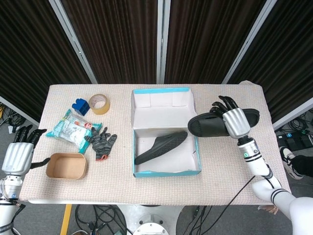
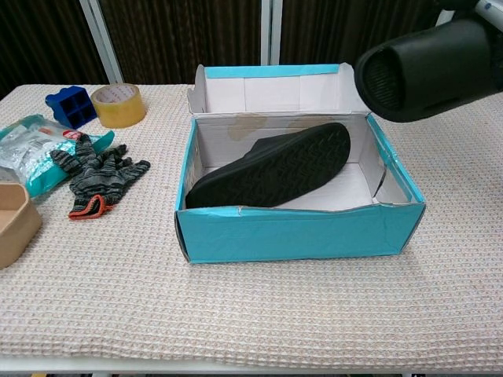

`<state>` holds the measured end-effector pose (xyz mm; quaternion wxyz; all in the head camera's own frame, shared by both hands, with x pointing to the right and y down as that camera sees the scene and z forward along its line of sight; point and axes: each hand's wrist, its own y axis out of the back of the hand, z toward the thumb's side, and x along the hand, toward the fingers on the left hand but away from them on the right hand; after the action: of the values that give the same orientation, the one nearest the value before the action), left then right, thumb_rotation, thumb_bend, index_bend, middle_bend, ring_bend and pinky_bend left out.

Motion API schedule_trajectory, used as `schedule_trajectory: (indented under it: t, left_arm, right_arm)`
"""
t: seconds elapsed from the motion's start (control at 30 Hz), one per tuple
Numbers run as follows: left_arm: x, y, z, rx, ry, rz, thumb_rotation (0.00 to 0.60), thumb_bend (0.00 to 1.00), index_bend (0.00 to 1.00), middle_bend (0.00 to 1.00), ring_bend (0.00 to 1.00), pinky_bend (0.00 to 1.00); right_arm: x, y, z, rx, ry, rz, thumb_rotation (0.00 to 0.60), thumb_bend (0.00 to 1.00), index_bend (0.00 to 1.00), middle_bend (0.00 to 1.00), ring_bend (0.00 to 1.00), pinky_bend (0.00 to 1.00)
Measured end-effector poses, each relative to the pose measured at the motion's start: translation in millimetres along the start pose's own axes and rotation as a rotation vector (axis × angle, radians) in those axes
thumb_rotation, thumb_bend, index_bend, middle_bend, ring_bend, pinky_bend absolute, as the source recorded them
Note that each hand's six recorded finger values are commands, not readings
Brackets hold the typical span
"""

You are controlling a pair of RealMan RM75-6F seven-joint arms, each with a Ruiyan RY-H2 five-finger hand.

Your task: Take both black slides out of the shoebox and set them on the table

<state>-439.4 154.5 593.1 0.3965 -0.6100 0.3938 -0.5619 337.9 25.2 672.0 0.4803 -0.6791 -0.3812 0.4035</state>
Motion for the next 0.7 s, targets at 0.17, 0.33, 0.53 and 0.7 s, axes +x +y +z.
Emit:
schedule_trajectory:
  t: [0.17, 0.33, 0.53, 0.7]
  left_arm:
    - [10.9, 3.4, 8.8, 0.001, -0.037, 0.002, 0.600, 0.00, 0.18, 0.19, 0.06, 0.09]
    - [14.6, 6.3, 13.9, 0.014, -0.062, 0.002, 0.600, 0.00, 0.18, 0.19, 0.06, 0.09]
    - [16.9, 14.0, 17.7, 0.029, -0.089, 0.004, 0.600, 0.00, 0.18, 0.19, 0.06, 0.09]
    - [25.2, 18.9, 29.6, 0.013, -0.147, -0.011, 0.600, 0.00, 0.18, 0.19, 0.06, 0.10]
  right_arm:
    - [11.2, -18.9, -37.1, -0.023, -0.120, 0.108, 0.600, 0.74, 0.46, 0.29, 0.12, 0.17]
    - [14.1, -44.4, -57.2, -0.058, -0.217, 0.197, 0.600, 0.71, 0.36, 0.26, 0.07, 0.13]
    - [8.0, -71.6, -60.5, -0.053, -0.263, 0.318, 0.600, 0.30, 0.02, 0.06, 0.00, 0.00]
    - [-1.0, -78.0, -56.8, 0.015, -0.244, 0.384, 0.600, 0.02, 0.00, 0.00, 0.00, 0.00]
